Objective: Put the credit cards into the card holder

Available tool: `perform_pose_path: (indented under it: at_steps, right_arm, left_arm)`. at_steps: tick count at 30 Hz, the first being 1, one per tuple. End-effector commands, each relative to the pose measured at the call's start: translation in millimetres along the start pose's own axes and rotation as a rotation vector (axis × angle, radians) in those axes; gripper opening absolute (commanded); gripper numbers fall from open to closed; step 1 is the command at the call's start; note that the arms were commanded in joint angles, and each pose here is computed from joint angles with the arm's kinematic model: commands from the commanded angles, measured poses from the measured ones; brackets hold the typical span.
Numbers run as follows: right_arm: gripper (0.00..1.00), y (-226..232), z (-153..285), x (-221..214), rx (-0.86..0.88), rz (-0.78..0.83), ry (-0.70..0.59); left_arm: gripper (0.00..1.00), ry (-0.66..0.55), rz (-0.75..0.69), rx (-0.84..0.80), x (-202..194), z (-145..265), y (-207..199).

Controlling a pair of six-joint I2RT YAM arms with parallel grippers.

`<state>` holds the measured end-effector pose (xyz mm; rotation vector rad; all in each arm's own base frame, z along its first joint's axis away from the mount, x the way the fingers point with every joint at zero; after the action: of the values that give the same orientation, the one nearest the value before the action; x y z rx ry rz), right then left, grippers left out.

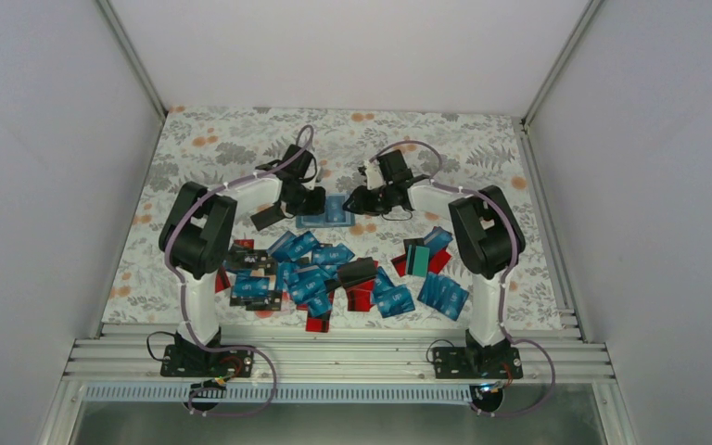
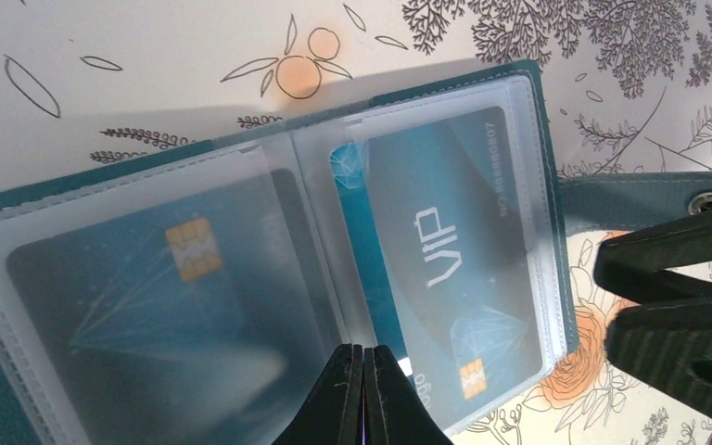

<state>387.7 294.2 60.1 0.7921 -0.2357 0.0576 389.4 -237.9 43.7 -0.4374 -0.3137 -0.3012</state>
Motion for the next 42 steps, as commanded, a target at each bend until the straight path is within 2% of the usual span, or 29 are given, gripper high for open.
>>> perform_pose_path:
  at_steps: [1, 15, 24, 31, 42]
  right_arm:
    - [0.26, -0.3, -11.8, 0.0, 0.010, -0.011, 0.018]
    - [0.26, -8.5, -17.8, -2.6, -0.006, -0.021, 0.028]
    - [0.25, -5.3, -15.6, -1.2, -0.001, -0.018, 0.025]
    - [0.25, -0.2, -11.6, 1.0, 0.006, -0.008, 0.018]
    - [0.26, 17.0, 10.0, 11.8, -0.004, 0.029, -0.032]
  left_arm:
    - [0.02, 0.014, -0.012, 0.017, -4.7, -9.4, 4.3]
    - [0.02, 0.015, -0.036, 0.006, -0.7, -13.8, -3.7]
    - [0.02, 0.057, -0.042, 0.040, -8.0, -28.7, -0.1]
    - [0.02, 0.098, -0.035, 0.064, -18.5, -41.9, 7.2]
    - [0.02, 0.099, -0.036, 0.060, -19.1, -42.7, 6.3]
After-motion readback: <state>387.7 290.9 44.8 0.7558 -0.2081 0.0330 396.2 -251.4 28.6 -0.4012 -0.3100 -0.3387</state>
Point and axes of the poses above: each gripper's point midway between its finger pads, its own z axis back along the fingers, its own y axis along the line the jaws close on, x = y × z, the point moved 1 cm from there along z, back along the fingers, and after that the axes turned 10 degrees about -z, right-handed, at the moved point
